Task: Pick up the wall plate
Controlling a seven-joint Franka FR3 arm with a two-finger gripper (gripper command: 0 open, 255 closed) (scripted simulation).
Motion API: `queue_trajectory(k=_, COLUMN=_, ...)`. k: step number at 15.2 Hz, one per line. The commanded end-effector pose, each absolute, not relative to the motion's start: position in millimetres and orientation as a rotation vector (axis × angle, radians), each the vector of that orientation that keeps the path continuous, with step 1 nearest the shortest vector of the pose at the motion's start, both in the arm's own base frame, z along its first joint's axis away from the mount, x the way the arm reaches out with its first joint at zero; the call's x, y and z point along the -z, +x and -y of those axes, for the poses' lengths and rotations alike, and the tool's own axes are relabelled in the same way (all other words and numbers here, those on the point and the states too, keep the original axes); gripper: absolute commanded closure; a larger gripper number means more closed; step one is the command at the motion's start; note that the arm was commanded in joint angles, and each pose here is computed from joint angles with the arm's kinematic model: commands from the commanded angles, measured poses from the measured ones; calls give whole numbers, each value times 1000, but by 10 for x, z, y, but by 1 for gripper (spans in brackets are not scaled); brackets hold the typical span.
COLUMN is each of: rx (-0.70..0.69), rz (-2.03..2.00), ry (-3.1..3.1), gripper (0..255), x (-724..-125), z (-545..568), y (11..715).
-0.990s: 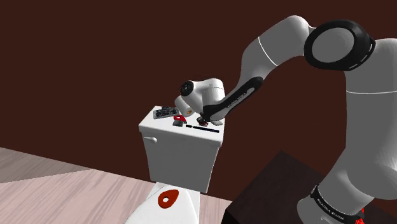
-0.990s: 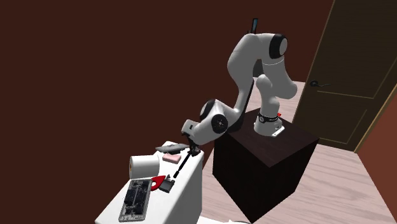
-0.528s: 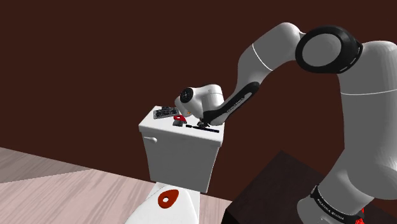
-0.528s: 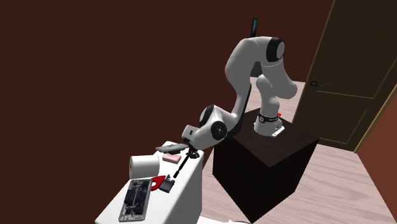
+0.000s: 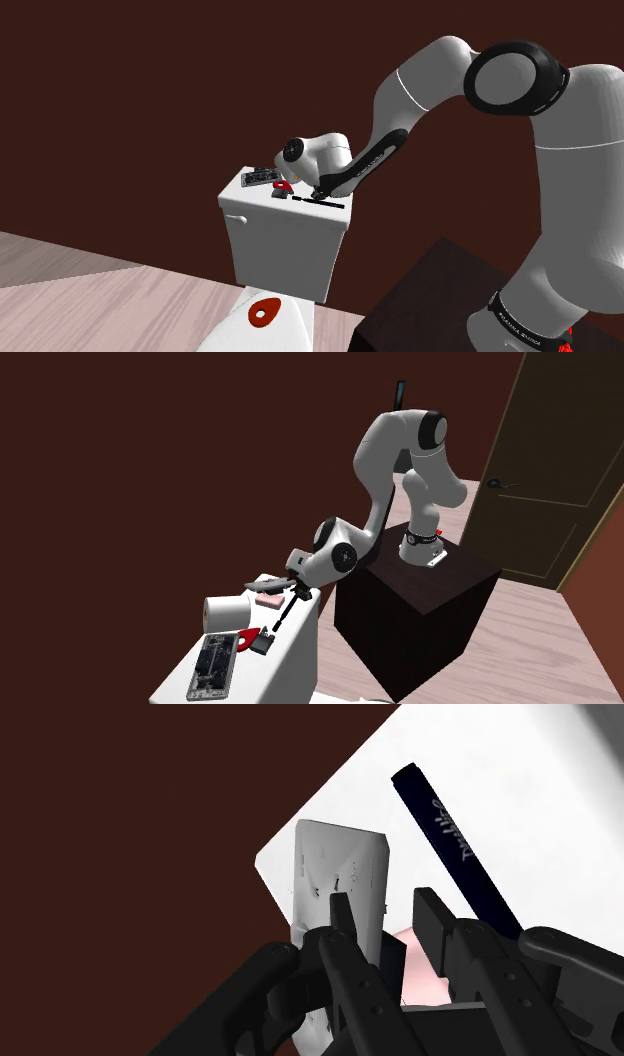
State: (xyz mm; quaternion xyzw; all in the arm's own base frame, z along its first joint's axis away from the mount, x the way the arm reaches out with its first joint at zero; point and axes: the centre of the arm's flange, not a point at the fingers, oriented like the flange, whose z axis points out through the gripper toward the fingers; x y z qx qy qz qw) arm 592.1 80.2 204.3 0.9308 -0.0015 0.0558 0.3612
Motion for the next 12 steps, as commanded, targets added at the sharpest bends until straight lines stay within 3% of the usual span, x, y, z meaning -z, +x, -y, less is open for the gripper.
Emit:
queue_trajectory(k=1, rx=-143, rz=4, ry=2398, gripper=255, x=-2045, z=-800, y=5923)
queue_trajectory(k=12, rx=-143, rz=4, ry=2398, gripper=255, x=-2626, z=-800, y=5923)
